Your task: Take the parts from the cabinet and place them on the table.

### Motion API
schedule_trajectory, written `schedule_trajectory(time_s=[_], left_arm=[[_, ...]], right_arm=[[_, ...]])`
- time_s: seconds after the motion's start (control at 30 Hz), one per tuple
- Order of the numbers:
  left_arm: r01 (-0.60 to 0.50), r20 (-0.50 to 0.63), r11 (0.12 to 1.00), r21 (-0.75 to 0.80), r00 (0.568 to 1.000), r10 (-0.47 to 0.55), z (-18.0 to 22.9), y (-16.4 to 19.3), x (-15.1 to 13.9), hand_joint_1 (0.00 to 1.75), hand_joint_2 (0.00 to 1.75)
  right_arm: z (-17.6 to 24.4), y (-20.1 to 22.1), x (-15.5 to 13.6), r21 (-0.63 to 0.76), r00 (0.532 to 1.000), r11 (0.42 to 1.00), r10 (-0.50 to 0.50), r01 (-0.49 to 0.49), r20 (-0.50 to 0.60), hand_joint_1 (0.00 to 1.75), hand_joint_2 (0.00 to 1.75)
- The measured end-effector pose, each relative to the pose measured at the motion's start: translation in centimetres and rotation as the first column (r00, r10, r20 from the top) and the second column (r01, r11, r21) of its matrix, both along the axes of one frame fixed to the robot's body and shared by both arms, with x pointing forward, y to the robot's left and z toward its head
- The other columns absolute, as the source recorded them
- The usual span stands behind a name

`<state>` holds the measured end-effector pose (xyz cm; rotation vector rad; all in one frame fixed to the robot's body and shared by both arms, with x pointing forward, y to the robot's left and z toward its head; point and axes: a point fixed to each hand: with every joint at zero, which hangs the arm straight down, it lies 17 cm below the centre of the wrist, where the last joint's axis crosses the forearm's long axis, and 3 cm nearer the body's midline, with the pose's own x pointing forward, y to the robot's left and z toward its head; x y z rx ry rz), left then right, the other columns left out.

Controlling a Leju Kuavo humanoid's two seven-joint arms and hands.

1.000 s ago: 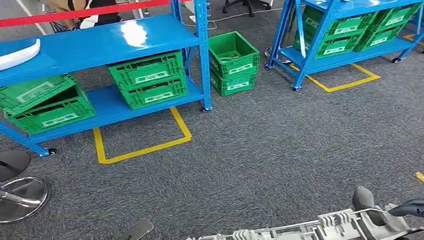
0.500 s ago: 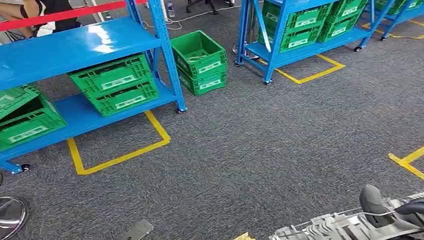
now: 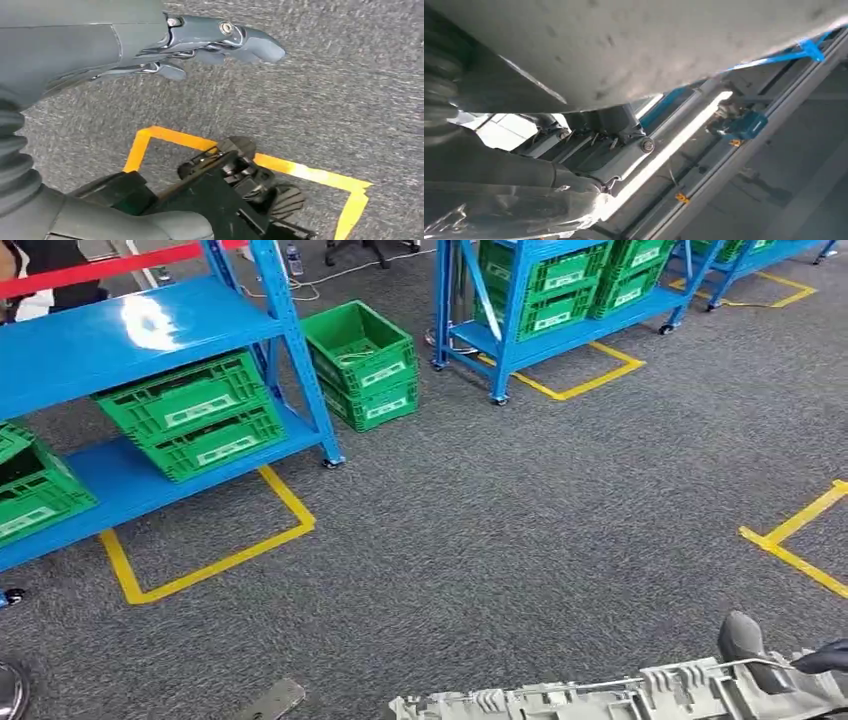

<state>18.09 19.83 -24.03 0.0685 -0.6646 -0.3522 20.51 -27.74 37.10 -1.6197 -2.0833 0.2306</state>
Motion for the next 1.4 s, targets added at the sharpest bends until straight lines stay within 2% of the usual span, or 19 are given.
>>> schedule_trajectory(time_s=[1.4], left_arm=[[-0.012,0.002,1.000,0.009,1.000,0.012,-0.04,0.24,-0.06,0.00,1.75]], right_arm=[[0.51,-0.62,-0.32,0.005,1.000,1.000,-0.016,0.016,0.017,1.75,1.75]])
